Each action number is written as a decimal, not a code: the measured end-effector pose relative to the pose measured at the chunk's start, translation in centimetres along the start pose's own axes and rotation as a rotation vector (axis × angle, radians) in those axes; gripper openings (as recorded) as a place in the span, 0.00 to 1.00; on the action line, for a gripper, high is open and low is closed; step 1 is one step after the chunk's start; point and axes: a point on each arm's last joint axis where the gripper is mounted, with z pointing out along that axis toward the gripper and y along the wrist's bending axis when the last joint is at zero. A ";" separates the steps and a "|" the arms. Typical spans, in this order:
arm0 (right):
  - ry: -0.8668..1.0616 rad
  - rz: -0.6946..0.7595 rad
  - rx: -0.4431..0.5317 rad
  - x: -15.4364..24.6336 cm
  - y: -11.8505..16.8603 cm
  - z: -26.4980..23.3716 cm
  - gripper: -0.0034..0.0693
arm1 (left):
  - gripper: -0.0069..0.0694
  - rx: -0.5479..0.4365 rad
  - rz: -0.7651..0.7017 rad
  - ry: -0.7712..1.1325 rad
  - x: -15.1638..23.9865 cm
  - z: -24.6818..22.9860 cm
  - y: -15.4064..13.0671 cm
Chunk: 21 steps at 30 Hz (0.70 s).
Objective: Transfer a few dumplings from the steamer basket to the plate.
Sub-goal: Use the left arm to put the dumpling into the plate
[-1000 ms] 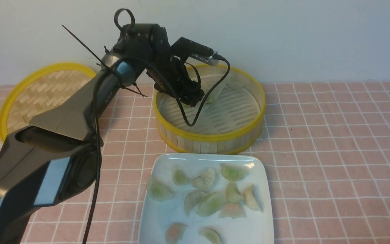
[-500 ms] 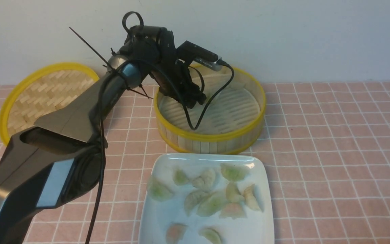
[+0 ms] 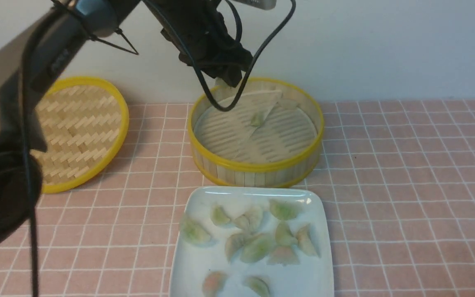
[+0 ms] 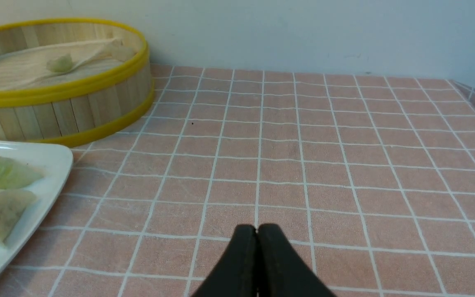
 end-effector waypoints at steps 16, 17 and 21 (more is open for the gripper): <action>0.000 0.000 0.000 0.0 0.0 0.0 0.03 | 0.48 0.159 -0.033 0.421 14.1 7.3 -5.5; 0.000 0.000 0.000 0.0 0.0 0.0 0.03 | 0.48 0.155 -0.035 0.414 14.1 7.6 -5.5; 0.000 0.000 0.000 0.0 0.0 0.0 0.03 | 0.49 0.148 -0.035 0.398 14.0 8.1 -5.3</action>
